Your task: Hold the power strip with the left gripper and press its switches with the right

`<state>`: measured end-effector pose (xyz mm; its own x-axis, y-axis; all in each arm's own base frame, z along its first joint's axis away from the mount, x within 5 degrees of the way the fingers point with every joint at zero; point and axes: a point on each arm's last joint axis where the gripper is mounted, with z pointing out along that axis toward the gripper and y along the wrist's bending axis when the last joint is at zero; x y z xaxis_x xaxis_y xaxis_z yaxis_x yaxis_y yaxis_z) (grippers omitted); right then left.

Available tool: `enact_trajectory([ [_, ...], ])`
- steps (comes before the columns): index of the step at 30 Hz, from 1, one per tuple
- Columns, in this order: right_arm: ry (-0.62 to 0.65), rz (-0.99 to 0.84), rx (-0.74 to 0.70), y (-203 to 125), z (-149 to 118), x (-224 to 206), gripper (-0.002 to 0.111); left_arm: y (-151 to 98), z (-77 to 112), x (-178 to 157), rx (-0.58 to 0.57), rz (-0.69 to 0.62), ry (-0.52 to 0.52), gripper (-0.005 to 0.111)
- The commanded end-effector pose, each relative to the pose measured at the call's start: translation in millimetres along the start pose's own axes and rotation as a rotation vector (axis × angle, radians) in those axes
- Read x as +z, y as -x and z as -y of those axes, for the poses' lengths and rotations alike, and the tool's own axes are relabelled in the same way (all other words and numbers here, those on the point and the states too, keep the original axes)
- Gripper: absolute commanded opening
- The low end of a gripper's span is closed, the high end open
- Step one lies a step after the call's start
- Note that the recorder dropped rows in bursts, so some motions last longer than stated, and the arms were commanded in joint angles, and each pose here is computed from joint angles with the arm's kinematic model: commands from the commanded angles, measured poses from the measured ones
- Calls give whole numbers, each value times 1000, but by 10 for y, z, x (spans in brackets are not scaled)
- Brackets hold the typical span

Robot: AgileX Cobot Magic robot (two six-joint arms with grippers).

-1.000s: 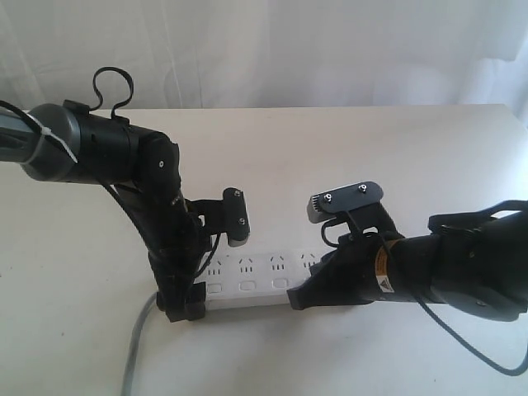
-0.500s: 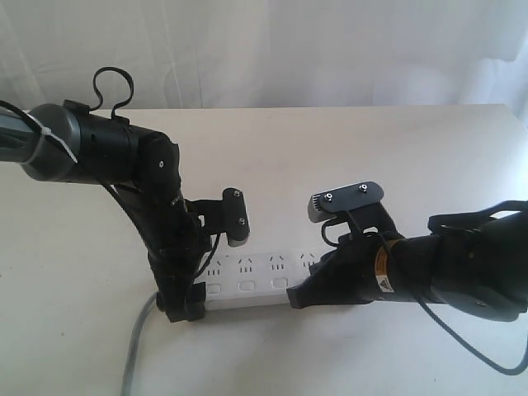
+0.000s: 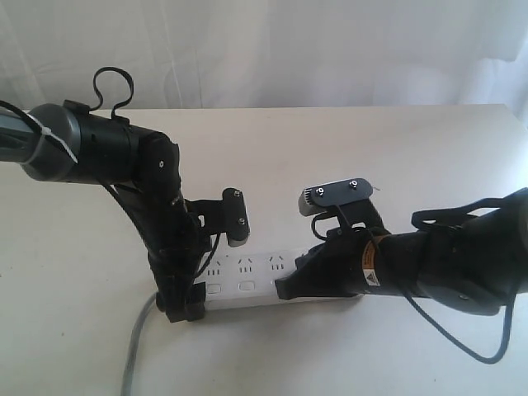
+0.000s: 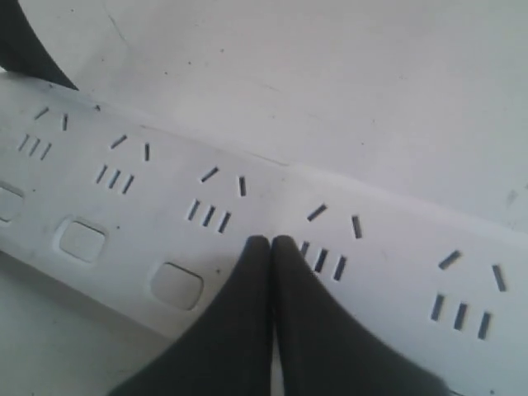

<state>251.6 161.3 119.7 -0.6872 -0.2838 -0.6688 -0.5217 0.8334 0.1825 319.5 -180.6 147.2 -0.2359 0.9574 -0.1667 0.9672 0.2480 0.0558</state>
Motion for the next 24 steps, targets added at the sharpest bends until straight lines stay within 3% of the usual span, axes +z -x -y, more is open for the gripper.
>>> enact_trajectory([
  [1, -124, -194, -16, -255, 138, 11, 0, -166, 112, 200, 18, -137, -117, 0],
  [8, -182, -214, 9, -224, 165, -104, 0, -165, 112, 201, 18, -137, -116, 0],
  [24, -86, -130, -30, -140, -66, -120, 0, -158, 103, 202, 18, -129, -106, 0],
])
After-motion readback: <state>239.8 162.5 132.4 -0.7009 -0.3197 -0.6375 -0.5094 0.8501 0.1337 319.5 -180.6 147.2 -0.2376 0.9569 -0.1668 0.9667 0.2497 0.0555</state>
